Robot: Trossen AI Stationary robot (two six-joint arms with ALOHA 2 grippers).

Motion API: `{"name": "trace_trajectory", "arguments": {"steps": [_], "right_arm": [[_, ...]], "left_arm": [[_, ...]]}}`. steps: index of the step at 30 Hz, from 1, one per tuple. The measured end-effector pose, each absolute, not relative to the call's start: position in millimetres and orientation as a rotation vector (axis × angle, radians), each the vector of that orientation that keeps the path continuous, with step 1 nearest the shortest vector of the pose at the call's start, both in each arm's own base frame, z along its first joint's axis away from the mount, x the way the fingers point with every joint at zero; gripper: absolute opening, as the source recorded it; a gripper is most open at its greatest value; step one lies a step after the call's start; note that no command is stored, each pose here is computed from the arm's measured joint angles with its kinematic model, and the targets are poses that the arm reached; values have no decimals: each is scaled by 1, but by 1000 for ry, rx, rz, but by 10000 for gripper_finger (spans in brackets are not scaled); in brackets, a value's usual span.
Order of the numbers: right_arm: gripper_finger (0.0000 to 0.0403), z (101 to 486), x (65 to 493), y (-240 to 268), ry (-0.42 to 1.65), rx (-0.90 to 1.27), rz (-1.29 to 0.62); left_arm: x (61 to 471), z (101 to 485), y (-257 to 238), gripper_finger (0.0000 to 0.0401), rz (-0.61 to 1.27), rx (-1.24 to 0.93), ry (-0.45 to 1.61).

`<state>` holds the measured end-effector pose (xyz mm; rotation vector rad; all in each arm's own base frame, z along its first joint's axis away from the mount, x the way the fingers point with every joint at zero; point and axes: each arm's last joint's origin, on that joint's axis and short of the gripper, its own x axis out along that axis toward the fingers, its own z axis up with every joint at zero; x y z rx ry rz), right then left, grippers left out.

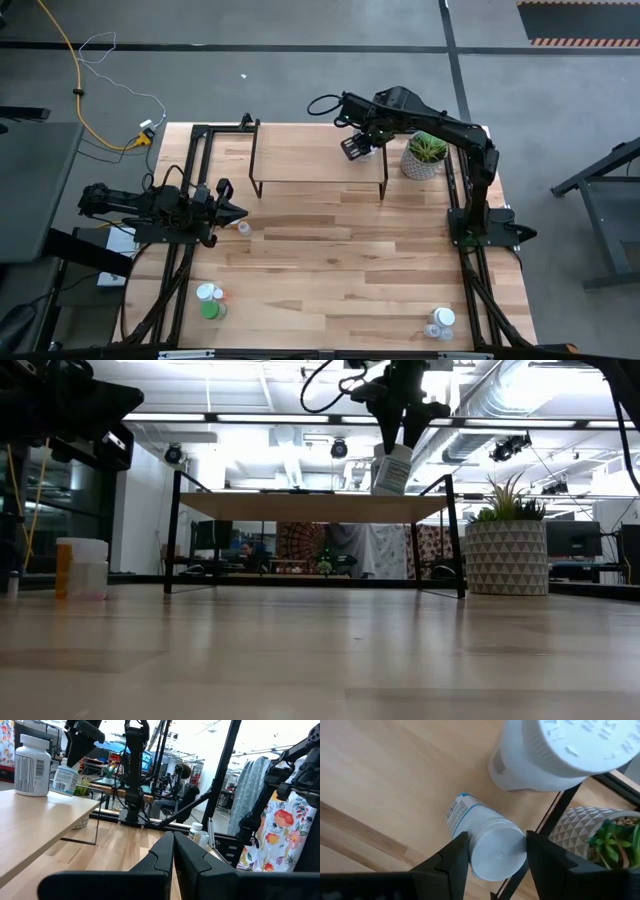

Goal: Pick and place medicine bottles onto shelf by color
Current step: Put the top white pill bottle on the shelf

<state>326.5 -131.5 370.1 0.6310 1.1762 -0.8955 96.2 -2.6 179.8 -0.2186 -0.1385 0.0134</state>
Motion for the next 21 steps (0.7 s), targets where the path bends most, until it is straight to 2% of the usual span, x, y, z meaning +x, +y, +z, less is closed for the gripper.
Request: {"name": "trace_trajectory", "arguments": {"steps": [21], "right_arm": [[163, 370, 324, -137, 1159, 632, -947]], "left_arm": [[96, 180, -3, 3, 17, -218, -139]]}}
